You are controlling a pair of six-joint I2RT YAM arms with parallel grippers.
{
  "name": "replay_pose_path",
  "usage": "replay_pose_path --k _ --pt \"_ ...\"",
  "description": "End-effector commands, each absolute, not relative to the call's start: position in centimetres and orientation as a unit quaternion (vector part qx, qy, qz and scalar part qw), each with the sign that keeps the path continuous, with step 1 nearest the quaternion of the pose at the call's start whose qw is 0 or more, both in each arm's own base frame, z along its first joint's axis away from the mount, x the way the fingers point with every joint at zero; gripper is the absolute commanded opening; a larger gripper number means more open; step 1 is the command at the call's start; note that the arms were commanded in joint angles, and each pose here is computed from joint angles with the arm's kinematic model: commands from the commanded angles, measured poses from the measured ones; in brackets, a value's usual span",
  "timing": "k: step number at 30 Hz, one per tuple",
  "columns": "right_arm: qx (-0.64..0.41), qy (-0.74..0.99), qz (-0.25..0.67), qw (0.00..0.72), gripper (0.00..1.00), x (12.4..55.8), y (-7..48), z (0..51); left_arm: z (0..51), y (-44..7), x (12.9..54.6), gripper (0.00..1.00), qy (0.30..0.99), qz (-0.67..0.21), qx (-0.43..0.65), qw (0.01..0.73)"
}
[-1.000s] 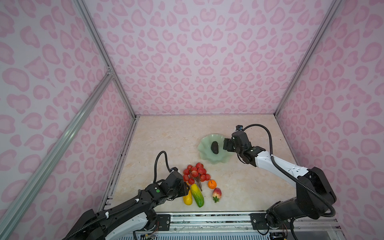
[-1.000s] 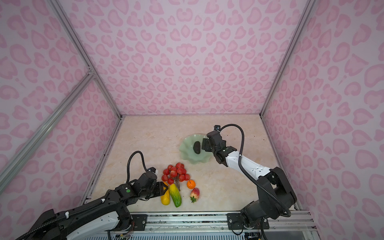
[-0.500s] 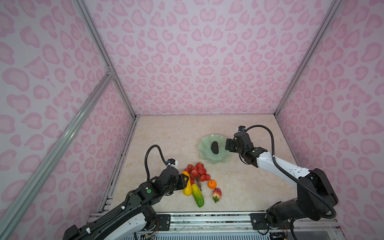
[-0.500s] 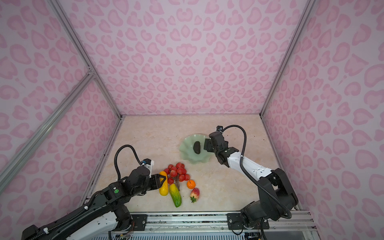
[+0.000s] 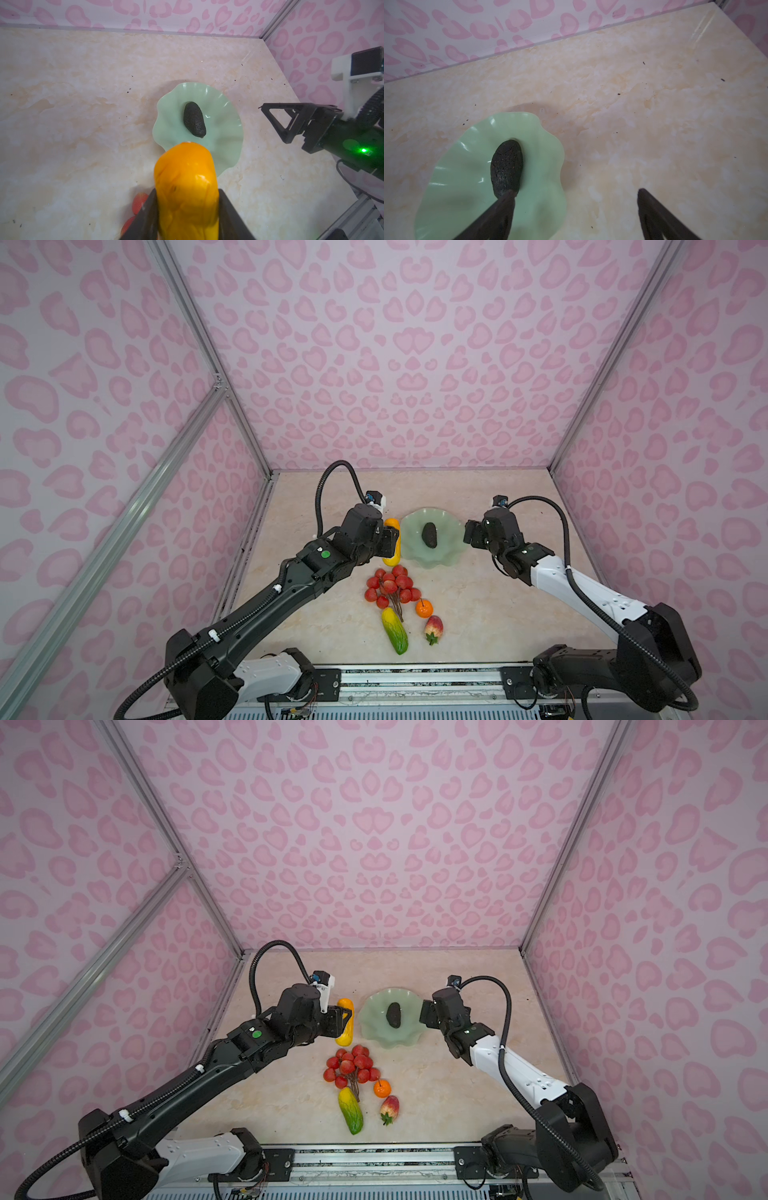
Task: Place and organize the fake fruits in the fruit bowl
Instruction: 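Drop the mango in the bowl with the left gripper while the right approaches the orange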
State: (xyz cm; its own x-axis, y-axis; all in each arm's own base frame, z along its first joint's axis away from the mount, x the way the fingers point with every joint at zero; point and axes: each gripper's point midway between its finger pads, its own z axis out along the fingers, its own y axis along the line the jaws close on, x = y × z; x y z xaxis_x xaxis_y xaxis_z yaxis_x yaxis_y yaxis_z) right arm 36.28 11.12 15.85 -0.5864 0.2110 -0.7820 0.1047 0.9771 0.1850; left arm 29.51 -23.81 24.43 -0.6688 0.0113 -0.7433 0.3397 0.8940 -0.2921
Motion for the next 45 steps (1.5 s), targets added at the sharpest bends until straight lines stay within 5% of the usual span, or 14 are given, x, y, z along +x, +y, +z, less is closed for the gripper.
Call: replay_pose_path --k 1,32,38,45 --pt "0.098 0.889 0.044 0.445 0.91 35.4 9.8 15.5 24.2 -25.2 30.1 0.33 0.887 -0.209 0.136 0.388" --pt "0.110 0.893 0.052 0.432 0.91 33.3 8.8 14.7 9.1 -32.5 41.9 0.33 0.940 -0.145 0.146 0.270" --pt "0.108 0.897 0.053 0.425 0.91 33.3 8.9 14.4 9.6 -33.0 41.9 0.52 0.939 -0.163 0.139 0.270" --pt "0.050 0.910 0.084 0.403 0.89 33.0 11.1 13.9 17.2 -32.3 42.5 0.63 0.909 -0.184 0.130 0.351"
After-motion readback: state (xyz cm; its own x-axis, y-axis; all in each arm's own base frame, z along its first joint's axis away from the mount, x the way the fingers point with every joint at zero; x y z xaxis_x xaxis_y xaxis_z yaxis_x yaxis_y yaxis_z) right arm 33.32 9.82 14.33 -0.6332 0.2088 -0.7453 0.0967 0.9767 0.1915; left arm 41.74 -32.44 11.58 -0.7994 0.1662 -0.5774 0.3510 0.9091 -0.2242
